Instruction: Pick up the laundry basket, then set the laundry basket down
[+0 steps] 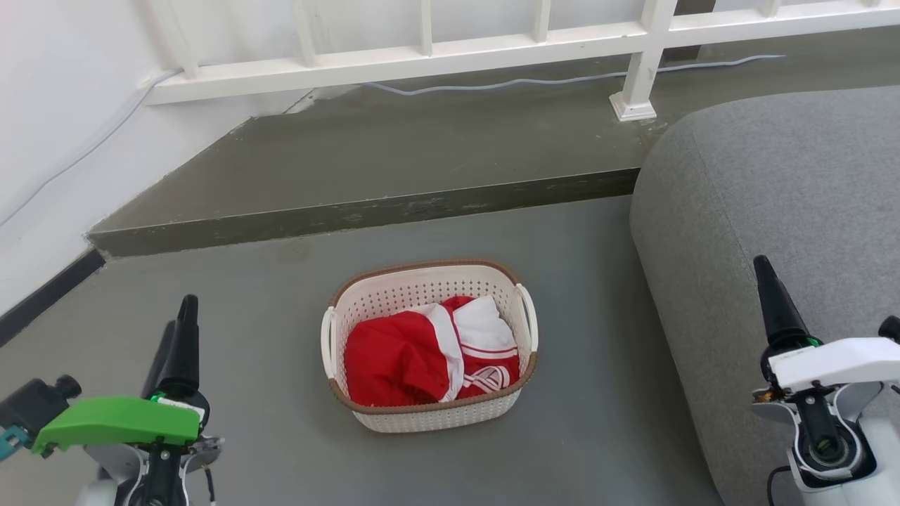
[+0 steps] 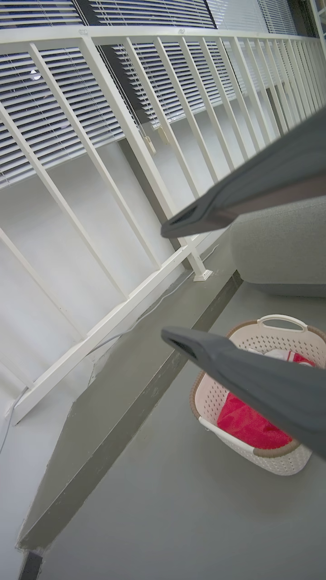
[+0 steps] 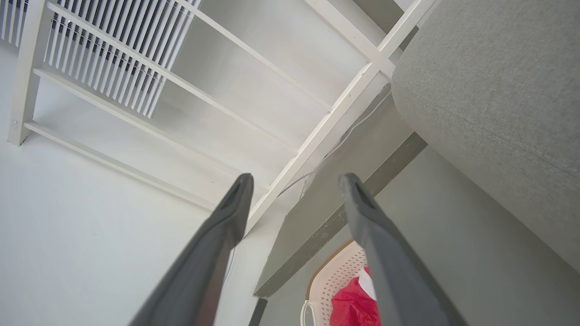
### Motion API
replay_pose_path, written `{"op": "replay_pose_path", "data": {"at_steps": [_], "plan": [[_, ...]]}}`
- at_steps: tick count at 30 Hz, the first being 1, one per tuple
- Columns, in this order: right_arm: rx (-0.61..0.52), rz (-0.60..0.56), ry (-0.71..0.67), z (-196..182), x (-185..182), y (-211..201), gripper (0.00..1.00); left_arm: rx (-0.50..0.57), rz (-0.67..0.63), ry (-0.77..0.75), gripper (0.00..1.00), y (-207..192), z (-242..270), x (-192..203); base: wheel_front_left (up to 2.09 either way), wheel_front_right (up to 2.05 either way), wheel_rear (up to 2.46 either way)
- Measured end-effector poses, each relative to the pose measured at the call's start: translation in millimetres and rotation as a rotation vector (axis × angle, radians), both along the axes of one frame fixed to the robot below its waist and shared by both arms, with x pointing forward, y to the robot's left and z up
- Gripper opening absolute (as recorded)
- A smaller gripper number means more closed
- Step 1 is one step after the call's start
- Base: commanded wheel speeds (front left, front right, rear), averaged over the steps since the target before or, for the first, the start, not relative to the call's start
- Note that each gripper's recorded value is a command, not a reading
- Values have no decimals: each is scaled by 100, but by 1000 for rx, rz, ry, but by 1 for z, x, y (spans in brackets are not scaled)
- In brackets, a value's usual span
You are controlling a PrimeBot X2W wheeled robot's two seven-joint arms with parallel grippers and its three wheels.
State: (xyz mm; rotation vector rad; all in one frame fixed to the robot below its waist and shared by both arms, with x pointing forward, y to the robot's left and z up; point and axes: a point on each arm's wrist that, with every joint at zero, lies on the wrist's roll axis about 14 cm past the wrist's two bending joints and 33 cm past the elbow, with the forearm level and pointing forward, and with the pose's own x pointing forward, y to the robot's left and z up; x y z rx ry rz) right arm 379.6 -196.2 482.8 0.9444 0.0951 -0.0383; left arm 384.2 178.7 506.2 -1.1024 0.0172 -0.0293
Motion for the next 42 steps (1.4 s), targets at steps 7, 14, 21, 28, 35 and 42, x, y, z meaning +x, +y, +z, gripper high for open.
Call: {"op": "replay_pose_path", "data": {"at_steps": [7,14,21,28,35,42], "plan": [[-147,40,-12,4,2,10,100,173,-6,-20,100,-2,7,2,0,0,0],[-247,65,-23,5,2,18,100,317,-23,-52,100,-10,14,3,0,0,0],[-350,88,-26,3,2,26,100,450,-39,-60,100,-19,14,3,0,0,0],[-444,112,-42,3,2,35,100,552,-42,-75,100,-26,14,2,0,0,0],[-542,137,-68,4,0,44,100,643,-45,-87,100,-35,12,-2,0,0,0],[-635,156,-81,1,-3,50,100,737,-59,-82,100,-42,3,-7,0,0,0]]}}
